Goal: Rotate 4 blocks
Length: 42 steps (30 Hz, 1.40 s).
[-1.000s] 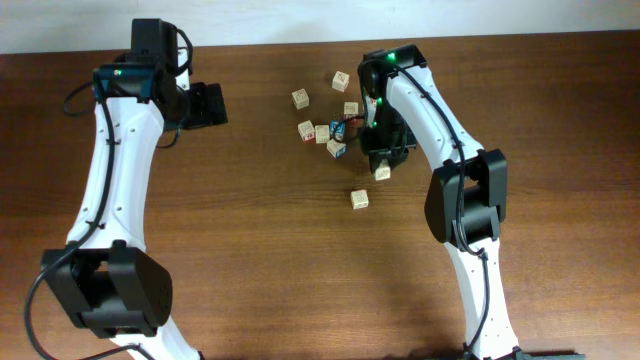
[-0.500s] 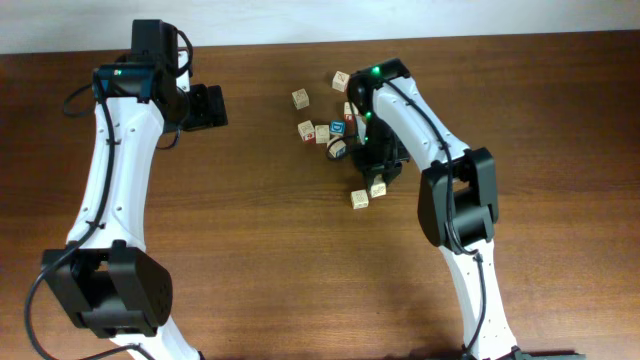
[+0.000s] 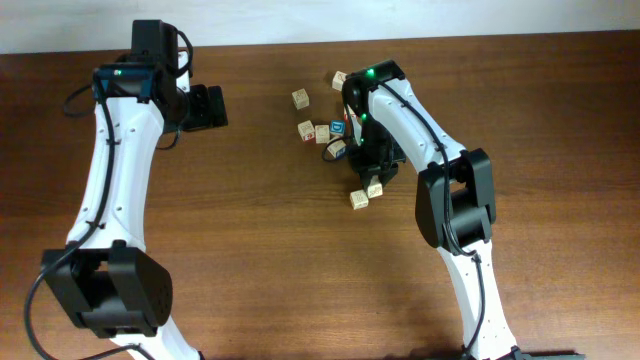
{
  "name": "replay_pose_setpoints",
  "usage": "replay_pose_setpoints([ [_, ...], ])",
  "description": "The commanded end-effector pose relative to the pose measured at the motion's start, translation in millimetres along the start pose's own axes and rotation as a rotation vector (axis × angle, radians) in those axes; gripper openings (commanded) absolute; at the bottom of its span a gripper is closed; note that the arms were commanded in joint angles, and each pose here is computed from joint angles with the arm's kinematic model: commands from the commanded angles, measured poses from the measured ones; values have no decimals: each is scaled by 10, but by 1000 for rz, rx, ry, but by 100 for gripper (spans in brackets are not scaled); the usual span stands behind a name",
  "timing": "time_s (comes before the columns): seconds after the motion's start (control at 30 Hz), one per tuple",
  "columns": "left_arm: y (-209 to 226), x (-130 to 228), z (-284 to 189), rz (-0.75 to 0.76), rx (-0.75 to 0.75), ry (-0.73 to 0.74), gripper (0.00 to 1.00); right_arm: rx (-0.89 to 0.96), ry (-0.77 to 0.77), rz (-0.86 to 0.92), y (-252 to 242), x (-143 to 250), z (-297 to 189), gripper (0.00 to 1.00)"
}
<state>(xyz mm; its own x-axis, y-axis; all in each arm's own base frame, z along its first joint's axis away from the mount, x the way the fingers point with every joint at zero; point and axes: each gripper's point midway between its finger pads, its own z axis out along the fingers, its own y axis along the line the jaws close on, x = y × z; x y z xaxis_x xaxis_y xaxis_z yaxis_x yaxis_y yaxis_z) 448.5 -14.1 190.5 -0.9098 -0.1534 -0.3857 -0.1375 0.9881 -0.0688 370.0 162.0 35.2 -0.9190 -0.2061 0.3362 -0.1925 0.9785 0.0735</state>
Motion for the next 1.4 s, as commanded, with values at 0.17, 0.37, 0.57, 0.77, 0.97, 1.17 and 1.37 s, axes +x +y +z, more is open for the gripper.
replay_pose_setpoints([
  [0.17, -13, -45, -21, -12, 10, -9, 98, 10, 37, 0, -37, -1, 224, 28],
  [0.37, -13, -48, -21, -12, 11, -10, 98, 13, 69, -8, -54, 61, 292, 47],
  [0.57, -11, -65, -22, -12, 9, -17, 98, 9, 45, -12, -46, 140, 81, 53],
  [0.77, -14, -83, -22, -12, 10, -24, 98, -55, -437, -22, -47, -651, -906, 59],
  [0.97, -15, -85, -22, -12, 10, -25, 98, -177, -759, 173, -24, -1483, -1216, 62],
  [1.17, -17, -91, -22, -12, 11, -28, 97, -128, -807, 228, -112, -1942, -810, 63],
  [1.37, -16, -91, -22, -12, 11, -28, 97, -87, -764, 231, -115, -2041, -448, 51],
])
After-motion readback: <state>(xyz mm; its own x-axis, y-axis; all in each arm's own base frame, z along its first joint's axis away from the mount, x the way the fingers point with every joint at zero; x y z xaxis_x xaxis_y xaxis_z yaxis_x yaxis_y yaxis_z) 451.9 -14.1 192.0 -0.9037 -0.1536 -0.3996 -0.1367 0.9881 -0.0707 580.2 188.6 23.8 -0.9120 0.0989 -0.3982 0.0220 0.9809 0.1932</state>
